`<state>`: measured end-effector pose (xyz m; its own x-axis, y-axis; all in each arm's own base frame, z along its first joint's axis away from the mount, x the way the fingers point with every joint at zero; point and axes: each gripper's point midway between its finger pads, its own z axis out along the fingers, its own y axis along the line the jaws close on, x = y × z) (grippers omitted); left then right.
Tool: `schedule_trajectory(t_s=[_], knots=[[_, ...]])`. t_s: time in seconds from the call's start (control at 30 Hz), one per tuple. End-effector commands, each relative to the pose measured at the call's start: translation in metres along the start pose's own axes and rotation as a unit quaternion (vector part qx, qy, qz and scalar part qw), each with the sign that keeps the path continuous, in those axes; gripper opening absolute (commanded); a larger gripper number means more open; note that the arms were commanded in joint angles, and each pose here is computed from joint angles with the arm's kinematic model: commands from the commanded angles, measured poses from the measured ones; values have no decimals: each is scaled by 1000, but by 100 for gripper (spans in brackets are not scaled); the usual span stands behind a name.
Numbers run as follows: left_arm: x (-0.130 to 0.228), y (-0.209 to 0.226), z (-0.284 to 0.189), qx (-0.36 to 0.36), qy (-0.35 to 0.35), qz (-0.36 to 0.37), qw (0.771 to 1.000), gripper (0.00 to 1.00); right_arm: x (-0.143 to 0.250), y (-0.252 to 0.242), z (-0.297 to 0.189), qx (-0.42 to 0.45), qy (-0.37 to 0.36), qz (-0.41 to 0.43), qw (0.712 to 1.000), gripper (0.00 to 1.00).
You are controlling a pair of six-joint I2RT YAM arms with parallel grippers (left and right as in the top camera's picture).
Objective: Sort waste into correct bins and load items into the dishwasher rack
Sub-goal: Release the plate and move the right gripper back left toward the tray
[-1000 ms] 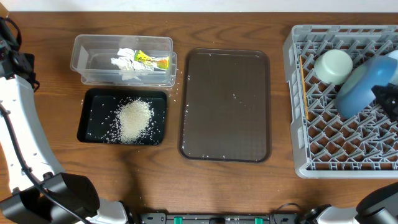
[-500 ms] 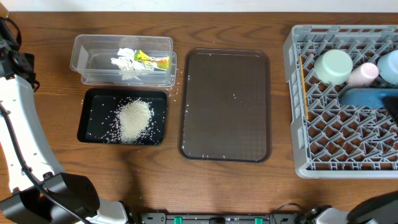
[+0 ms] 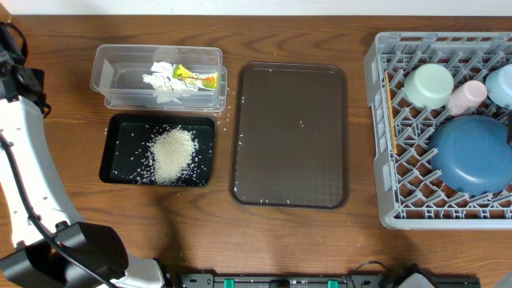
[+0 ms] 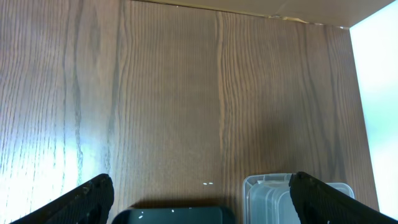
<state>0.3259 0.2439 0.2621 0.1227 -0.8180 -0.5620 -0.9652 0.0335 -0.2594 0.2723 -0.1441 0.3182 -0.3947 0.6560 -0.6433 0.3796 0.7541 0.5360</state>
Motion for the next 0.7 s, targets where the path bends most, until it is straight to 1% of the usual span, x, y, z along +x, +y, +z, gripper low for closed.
schedule_trajectory(t_s=[0.0, 0.1, 0.27, 0.4, 0.47, 0.57, 0.67], knots=[[-1, 2, 0, -5, -3, 5, 1000, 92, 3, -7, 10, 50, 8, 4, 999, 58], [-1, 2, 0, -5, -3, 5, 1000, 92, 10, -2, 19, 72, 18, -12, 997, 57], [-1, 2, 0, -5, -3, 5, 1000, 92, 24, 20, 34, 95, 31, -48, 994, 61], [-1, 2, 0, -5, -3, 5, 1000, 92, 49, 61, 54, 45, 69, -96, 992, 61], [-1, 2, 0, -5, -3, 5, 1000, 92, 65, 87, 64, 14, 89, -127, 988, 62], [-1, 2, 0, -5, -3, 5, 1000, 92, 95, 124, 83, -18, 118, -175, 977, 71], [-1, 2, 0, -5, -3, 5, 1000, 92, 127, 147, 105, -19, 145, -208, 967, 82]])
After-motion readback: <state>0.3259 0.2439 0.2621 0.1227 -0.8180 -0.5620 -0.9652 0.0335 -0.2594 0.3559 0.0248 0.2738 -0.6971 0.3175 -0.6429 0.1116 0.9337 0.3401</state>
